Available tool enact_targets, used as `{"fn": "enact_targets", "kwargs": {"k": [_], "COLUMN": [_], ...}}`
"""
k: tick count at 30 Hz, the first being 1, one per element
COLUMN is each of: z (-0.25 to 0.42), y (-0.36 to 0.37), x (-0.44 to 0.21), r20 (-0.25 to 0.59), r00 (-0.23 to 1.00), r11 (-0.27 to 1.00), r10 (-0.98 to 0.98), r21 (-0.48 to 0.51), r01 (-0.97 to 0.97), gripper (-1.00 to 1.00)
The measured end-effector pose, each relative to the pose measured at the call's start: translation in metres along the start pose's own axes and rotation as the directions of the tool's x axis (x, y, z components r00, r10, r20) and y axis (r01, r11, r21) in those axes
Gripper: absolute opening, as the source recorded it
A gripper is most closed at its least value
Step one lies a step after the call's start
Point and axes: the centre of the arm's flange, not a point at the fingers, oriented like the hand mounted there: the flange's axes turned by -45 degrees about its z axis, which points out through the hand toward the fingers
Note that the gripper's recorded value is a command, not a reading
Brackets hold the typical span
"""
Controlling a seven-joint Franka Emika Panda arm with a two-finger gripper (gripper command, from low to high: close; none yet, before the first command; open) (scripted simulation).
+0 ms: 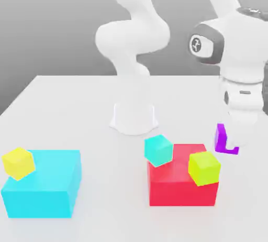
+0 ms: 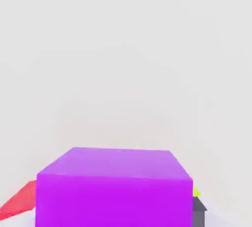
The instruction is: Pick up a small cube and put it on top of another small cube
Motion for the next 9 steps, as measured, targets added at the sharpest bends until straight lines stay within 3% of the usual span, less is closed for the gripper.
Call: {"fn": "enact_targets", "kwargs": {"k": [5, 6, 9], "z": [0.032, 0.042, 0.042], "y": [0.013, 0.013, 0.013], "x": [-0.016, -0.017, -0.017], "r20": [-0.007, -0.007, -0.007], "r00": [0.999, 0.999, 0.999], "r11": [0.999, 0.999, 0.999], "r10": [0.033, 0.034, 0.034], "r21": [0.009, 0.008, 0.008], "r01": [-0.033, -0.033, -0.033], "gripper": [-1.00, 1.00, 1.00]}}
